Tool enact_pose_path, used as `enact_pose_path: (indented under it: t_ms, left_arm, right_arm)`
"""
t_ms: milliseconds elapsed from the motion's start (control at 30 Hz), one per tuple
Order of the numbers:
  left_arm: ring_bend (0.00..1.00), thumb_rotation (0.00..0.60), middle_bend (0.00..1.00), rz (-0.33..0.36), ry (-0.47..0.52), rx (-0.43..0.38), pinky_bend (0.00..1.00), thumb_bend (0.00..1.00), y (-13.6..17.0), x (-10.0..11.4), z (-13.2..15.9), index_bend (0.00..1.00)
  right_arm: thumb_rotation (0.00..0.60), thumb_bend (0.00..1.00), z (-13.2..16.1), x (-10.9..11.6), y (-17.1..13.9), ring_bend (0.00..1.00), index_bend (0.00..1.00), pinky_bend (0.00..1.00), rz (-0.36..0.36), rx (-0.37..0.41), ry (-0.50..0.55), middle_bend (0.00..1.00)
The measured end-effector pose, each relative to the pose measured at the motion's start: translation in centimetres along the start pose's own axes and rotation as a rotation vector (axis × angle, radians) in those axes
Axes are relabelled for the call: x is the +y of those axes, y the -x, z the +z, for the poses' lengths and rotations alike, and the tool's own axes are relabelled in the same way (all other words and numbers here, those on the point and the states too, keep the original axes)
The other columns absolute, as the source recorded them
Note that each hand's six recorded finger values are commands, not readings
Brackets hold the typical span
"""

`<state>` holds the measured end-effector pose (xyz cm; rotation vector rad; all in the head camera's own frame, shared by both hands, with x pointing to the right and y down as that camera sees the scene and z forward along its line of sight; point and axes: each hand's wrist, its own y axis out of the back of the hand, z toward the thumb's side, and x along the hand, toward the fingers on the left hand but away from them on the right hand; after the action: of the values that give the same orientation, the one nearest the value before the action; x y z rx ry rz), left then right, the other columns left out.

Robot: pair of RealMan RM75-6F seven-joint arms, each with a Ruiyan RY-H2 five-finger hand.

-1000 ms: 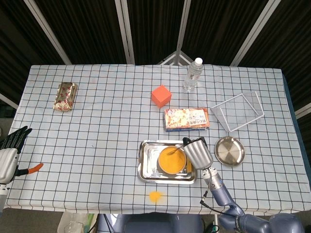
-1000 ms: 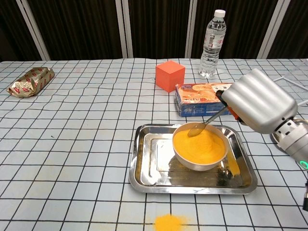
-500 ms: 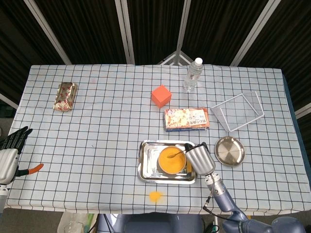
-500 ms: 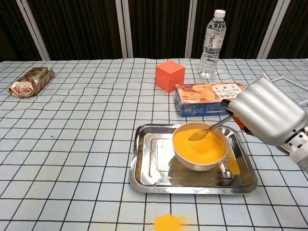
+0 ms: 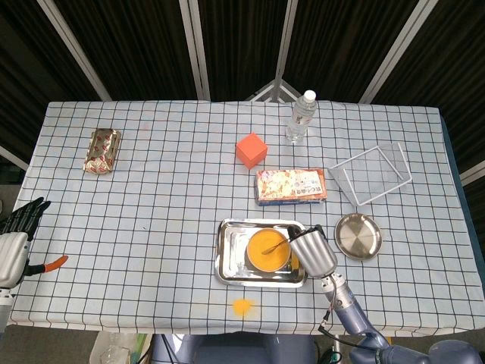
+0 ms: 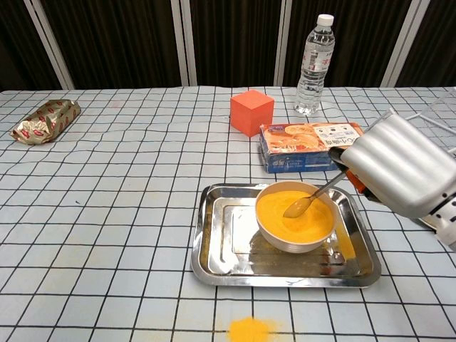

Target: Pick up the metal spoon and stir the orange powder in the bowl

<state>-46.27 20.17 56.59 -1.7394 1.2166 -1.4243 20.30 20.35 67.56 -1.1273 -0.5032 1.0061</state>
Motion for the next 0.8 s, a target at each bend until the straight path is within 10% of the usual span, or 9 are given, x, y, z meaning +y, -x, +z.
enact_pose_path:
  t_ms: [800]
  left_arm:
    - [0.00, 0.600, 0.00, -0.001, 0.006, 0.005, 0.00, 0.00, -0.1, 0.1, -0.1, 0.00]
  right_arm:
    - [0.600, 0.74, -0.6, -0.7, 2.4, 1.00, 0.82, 0.97, 0.016, -0.027, -0.032, 1.00]
